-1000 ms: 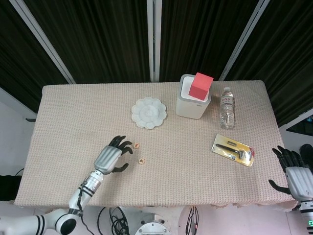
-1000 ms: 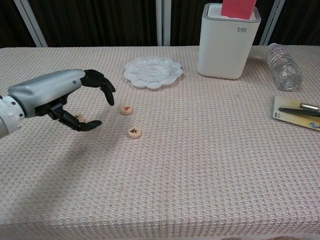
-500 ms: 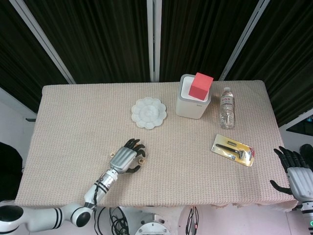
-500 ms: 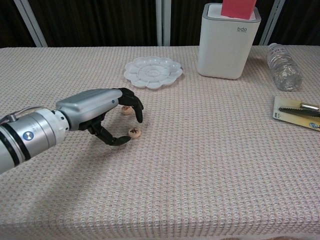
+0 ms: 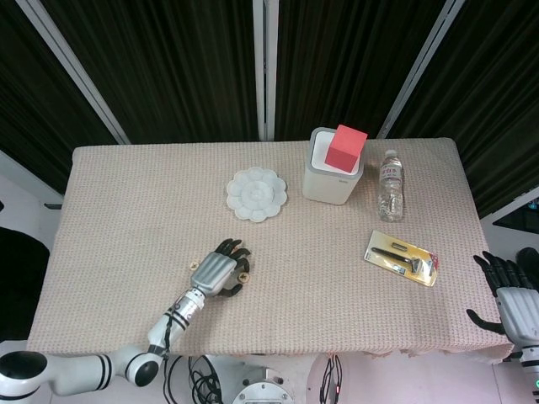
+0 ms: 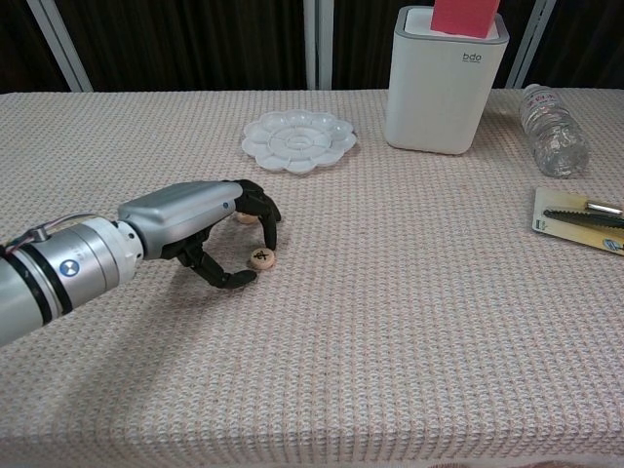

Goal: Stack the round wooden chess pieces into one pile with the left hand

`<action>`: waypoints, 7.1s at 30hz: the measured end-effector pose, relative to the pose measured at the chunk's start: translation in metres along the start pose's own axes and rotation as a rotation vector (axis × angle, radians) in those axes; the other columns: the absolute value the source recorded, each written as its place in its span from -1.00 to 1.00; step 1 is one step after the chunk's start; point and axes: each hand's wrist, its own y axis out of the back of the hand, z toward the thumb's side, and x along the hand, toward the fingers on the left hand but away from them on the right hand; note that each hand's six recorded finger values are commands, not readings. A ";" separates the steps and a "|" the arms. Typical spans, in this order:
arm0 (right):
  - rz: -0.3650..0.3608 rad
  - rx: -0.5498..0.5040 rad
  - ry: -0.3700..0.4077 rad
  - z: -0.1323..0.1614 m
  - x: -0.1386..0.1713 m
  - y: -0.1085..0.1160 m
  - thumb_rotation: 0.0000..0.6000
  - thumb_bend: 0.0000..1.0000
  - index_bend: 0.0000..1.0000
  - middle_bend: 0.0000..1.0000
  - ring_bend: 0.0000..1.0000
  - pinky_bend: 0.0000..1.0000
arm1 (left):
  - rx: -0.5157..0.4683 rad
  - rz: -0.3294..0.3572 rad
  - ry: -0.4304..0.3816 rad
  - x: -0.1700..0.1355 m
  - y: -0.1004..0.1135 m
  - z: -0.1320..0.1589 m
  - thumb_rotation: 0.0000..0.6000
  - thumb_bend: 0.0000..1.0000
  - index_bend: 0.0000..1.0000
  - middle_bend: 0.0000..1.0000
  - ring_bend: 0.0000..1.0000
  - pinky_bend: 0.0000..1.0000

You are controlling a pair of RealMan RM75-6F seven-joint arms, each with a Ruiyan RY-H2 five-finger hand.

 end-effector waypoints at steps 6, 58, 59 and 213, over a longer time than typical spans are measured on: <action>0.001 0.000 -0.001 0.000 0.001 -0.001 1.00 -0.70 -1.00 -1.00 -1.00 -1.00 | -0.001 -0.002 0.004 0.001 -0.002 0.000 1.00 -0.38 -0.11 -0.65 -1.00 -1.00; -0.013 0.003 0.020 0.009 0.001 0.003 1.00 -0.71 -1.00 -1.00 -1.00 -1.00 | -0.020 0.078 0.191 -0.056 0.050 -0.077 1.00 -0.38 -0.04 -0.63 -1.00 -1.00; -0.014 0.004 0.022 0.009 0.001 0.003 1.00 -0.70 -1.00 -1.00 -1.00 -1.00 | -0.020 0.079 0.194 -0.056 0.050 -0.078 1.00 -0.38 -0.04 -0.63 -1.00 -1.00; -0.004 0.005 0.000 0.002 0.005 0.004 1.00 -0.65 -1.00 -1.00 -1.00 -1.00 | -0.138 0.091 0.304 -0.077 0.058 -0.089 1.00 -0.38 0.00 -0.56 -1.00 -1.00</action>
